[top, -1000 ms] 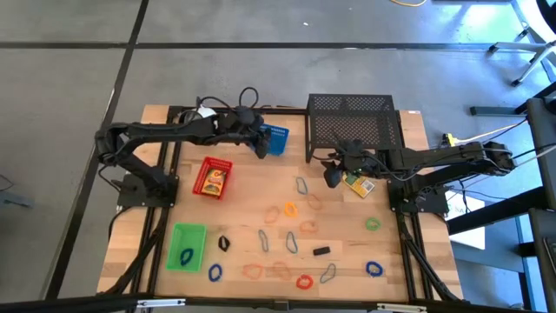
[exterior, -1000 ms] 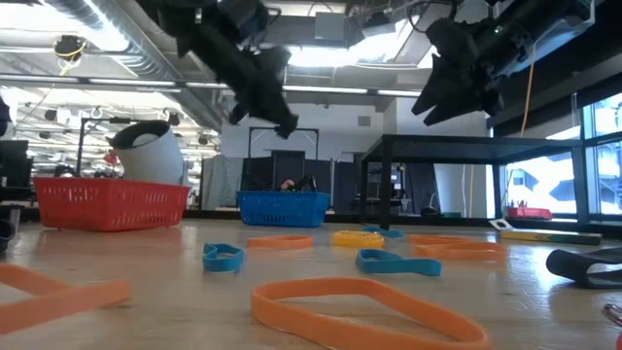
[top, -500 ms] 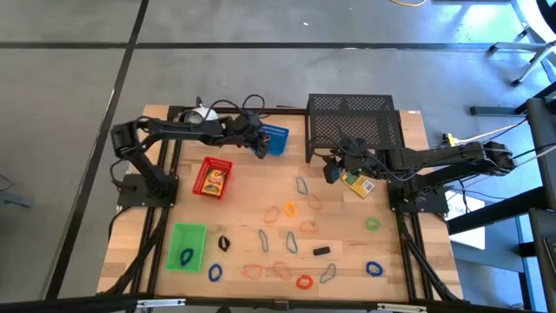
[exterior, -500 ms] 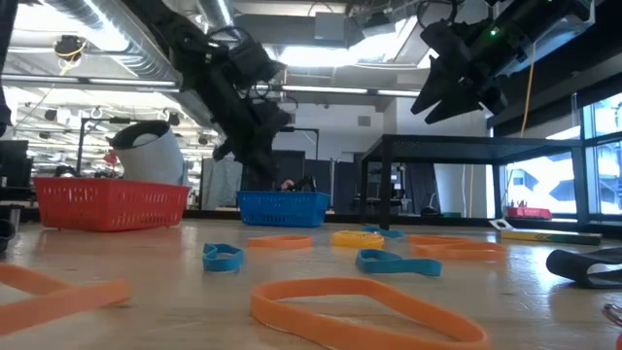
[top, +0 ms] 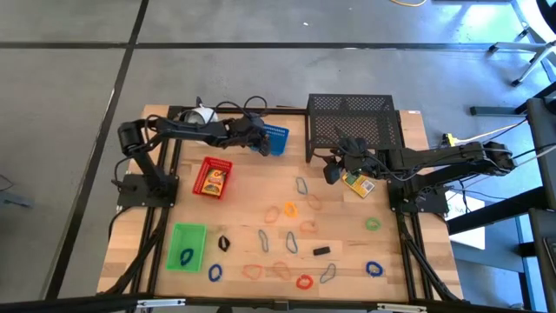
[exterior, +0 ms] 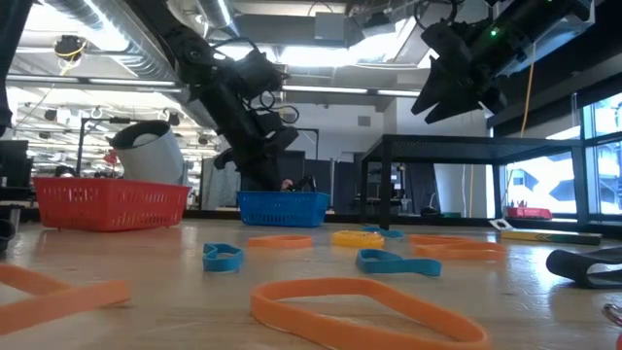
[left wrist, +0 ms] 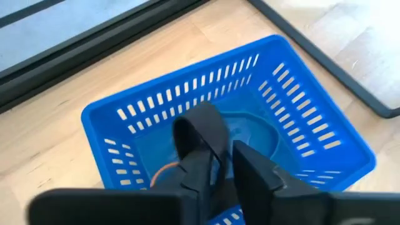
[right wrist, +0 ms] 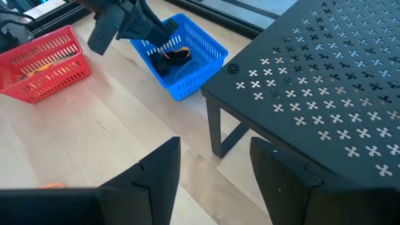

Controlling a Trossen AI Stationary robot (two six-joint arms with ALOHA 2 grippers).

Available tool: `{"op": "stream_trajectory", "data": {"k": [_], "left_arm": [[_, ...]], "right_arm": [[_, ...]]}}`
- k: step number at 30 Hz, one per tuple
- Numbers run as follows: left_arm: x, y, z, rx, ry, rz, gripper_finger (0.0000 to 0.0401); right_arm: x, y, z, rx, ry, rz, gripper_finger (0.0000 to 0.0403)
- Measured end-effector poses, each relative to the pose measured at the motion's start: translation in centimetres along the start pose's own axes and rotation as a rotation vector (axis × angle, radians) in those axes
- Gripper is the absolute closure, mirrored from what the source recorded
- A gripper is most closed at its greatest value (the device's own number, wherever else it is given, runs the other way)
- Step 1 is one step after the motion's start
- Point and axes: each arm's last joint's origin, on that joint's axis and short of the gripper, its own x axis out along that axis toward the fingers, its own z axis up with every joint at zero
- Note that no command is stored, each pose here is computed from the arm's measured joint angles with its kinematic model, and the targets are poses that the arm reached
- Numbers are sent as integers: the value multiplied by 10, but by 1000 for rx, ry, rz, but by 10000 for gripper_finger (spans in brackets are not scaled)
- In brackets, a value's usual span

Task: Pick & Place Office Desk Supplies
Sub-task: Put the black rubber band into the blue bin

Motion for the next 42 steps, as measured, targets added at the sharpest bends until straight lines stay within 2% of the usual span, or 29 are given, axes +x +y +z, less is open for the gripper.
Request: {"op": "stream_trajectory", "data": {"k": [7, 13, 16, 18, 22, 24, 28, 31, 33, 37, 40, 42], "left_arm": [[-12, -3, 8, -25, -18, -73, 254], [-36, -12, 16, 5, -64, -172, 226], [-55, -21, 15, 38, -18, -319, 225], [-68, -29, 8, 103, 68, -442, 227], [-99, -48, -20, 270, 319, -729, 232], [-113, -58, -37, 320, 455, -807, 232], [-136, -81, -74, 474, 625, -832, 230], [-151, -99, -102, 668, 669, -835, 232], [-162, -108, -120, 826, 650, -808, 233], [-177, -123, -148, 1106, 525, -735, 234], [-181, -131, -166, 1213, 496, -701, 234], [-181, -136, -177, 1235, 517, -694, 235]], "right_arm": [[0, 0, 0, -45, 1, 1, 208], [0, 0, 0, -49, 4, 6, 208], [0, 0, 0, -49, 5, 7, 208], [0, 0, 0, -43, 6, 9, 208], [0, 0, 0, -41, 7, 9, 208], [0, 0, 0, -41, 7, 9, 208], [0, 0, 0, -41, 7, 9, 208], [0, 0, 0, -41, 7, 9, 209], [0, 0, 0, -41, 7, 9, 209], [0, 0, 0, -41, 7, 9, 209], [0, 0, 0, -41, 7, 9, 209], [0, 0, 0, -41, 6, 8, 209]]}}
